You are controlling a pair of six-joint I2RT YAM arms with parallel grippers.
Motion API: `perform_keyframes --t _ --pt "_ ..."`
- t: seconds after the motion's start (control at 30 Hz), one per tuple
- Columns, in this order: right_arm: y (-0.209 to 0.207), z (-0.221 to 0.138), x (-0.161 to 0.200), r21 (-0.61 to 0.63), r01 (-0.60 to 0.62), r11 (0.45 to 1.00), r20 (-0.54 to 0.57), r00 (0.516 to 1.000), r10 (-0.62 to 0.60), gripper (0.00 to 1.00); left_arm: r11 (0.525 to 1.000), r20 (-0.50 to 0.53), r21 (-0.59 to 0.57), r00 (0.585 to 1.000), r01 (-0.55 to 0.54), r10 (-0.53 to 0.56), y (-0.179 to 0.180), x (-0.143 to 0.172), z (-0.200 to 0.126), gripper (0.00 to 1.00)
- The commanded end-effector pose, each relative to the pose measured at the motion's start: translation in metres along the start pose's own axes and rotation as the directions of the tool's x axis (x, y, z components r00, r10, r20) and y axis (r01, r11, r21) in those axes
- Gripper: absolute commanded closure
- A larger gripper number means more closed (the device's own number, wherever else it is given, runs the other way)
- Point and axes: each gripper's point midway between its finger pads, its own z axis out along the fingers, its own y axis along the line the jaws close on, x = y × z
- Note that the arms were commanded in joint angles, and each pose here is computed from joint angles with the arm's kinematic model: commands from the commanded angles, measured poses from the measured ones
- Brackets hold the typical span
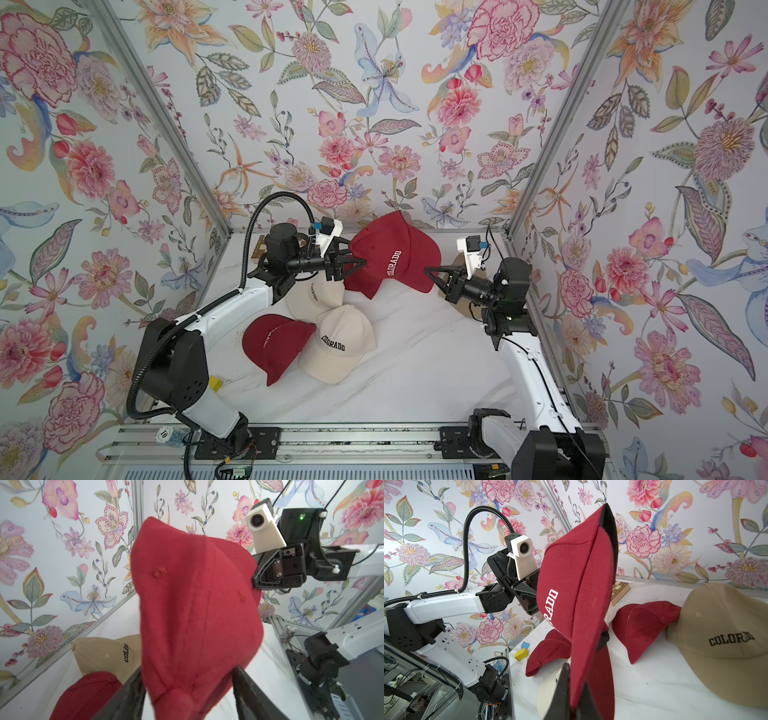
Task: Stack the baseball caps by color
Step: Pick up the baseball cap from the center of the board.
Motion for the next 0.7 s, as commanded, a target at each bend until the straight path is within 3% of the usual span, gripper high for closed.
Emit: perform_keyframes --t 0.0,0.1,0.17,0.3,0.57,0.67 --pt "0.007 0.002 -0.010 -0.017 0.050 0.999 0.003 0.999 -0.050 1.00 0.998 0.062 0.042 0.997 -0.053 0.050 -0.015 -0.022 -0.003 0.42" --pt "0.003 0.004 -0.007 -0.008 0.041 0.999 -0.006 0.999 -0.041 1.00 0.996 0.073 0.052 0.995 -0.068 0.064 -0.020 -0.026 -0.006 0.39" --pt "0.000 0.004 -0.005 -0.004 0.035 0.999 -0.011 0.999 -0.035 1.00 0.996 0.070 0.053 0.995 -0.074 0.070 -0.022 -0.026 -0.006 0.30" --pt "-0.003 0.006 -0.003 0.000 0.026 1.000 -0.015 1.000 -0.026 1.00 0.995 0.062 0.061 0.995 -0.078 0.075 -0.024 -0.025 -0.007 0.32" --pt "-0.007 0.006 -0.003 0.009 0.015 1.000 -0.015 1.000 -0.014 1.00 0.994 0.054 0.086 0.996 -0.073 0.069 -0.030 -0.022 -0.009 0.76" --pt "-0.012 0.005 -0.004 0.021 0.005 1.000 -0.014 1.000 -0.005 1.00 0.994 0.043 0.081 0.997 -0.071 0.067 -0.031 -0.019 -0.010 0.86"
